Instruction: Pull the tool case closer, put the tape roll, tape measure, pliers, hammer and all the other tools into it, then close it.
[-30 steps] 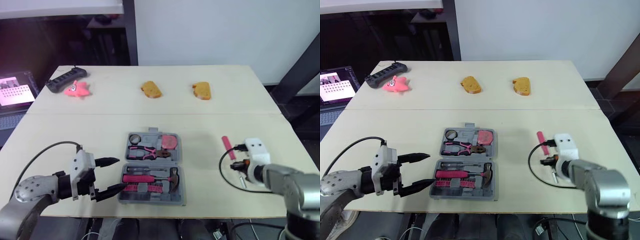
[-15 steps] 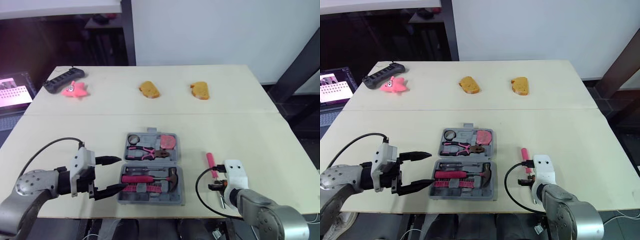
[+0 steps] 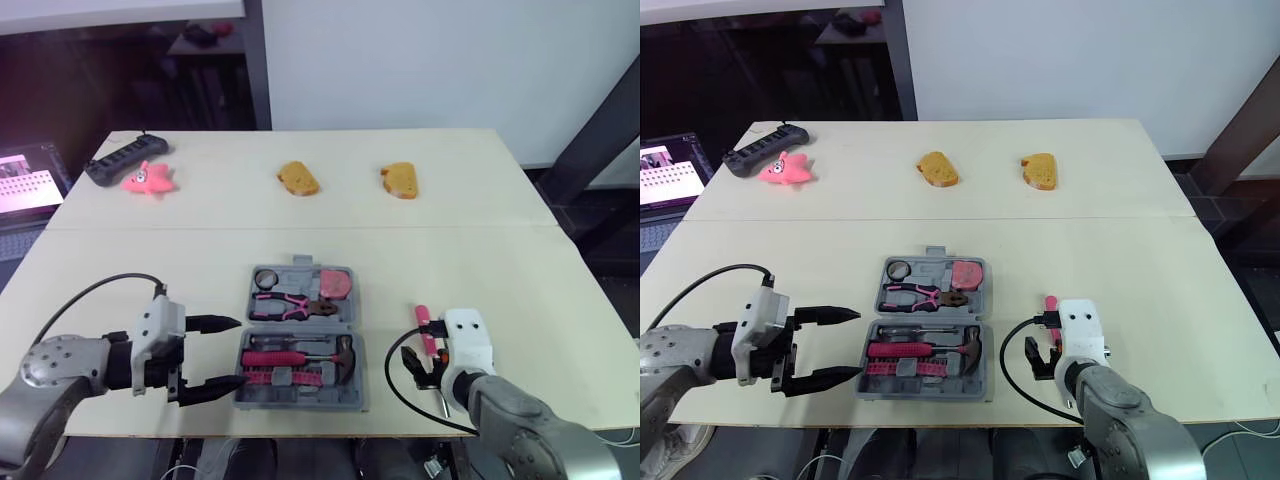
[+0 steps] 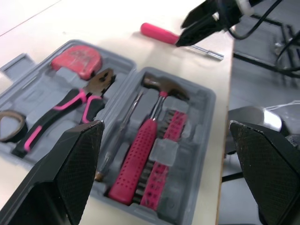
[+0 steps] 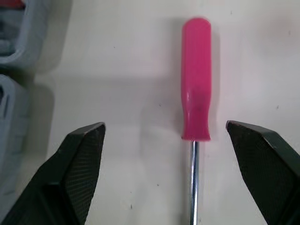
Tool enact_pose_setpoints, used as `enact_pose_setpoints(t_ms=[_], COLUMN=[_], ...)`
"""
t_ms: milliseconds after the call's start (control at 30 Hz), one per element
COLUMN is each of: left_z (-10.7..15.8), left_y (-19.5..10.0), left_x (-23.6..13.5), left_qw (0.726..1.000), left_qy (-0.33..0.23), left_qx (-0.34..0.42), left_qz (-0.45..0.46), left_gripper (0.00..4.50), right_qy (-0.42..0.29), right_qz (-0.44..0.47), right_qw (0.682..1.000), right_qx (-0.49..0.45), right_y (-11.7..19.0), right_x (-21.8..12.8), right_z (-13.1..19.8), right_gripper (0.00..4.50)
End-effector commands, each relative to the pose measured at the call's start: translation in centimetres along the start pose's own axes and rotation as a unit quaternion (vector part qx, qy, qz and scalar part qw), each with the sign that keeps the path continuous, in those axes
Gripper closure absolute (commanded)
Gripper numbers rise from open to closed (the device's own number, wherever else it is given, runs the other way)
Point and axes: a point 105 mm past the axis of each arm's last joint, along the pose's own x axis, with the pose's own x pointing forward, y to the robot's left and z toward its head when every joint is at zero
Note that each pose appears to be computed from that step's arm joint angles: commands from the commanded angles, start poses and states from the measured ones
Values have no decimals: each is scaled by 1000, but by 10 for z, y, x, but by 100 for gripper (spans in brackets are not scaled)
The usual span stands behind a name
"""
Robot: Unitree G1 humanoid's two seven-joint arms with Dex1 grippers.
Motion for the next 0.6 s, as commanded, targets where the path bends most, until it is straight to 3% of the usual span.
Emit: enact_pose_setpoints(t_ms=[33,333,600], left_z=[13,20,20], left_y=[1,2,2], left_x=[-6,-3,0], left_qw=[1000,999,998], left_qy=[-11,-21,-23], left_qx=[28,44,44], left_qz=[-6,-25,-28], left_gripper=[0,0,0], right_qy=[-47,-43,-57], right_qz=[-15,-45,-27], right_qw=[999,998,997], right_qx=[7,30,36], right_y=[-2,-19,-21], right_x=[3,13,23], right_z=[8,-25,-28], right_gripper=[4,4,4])
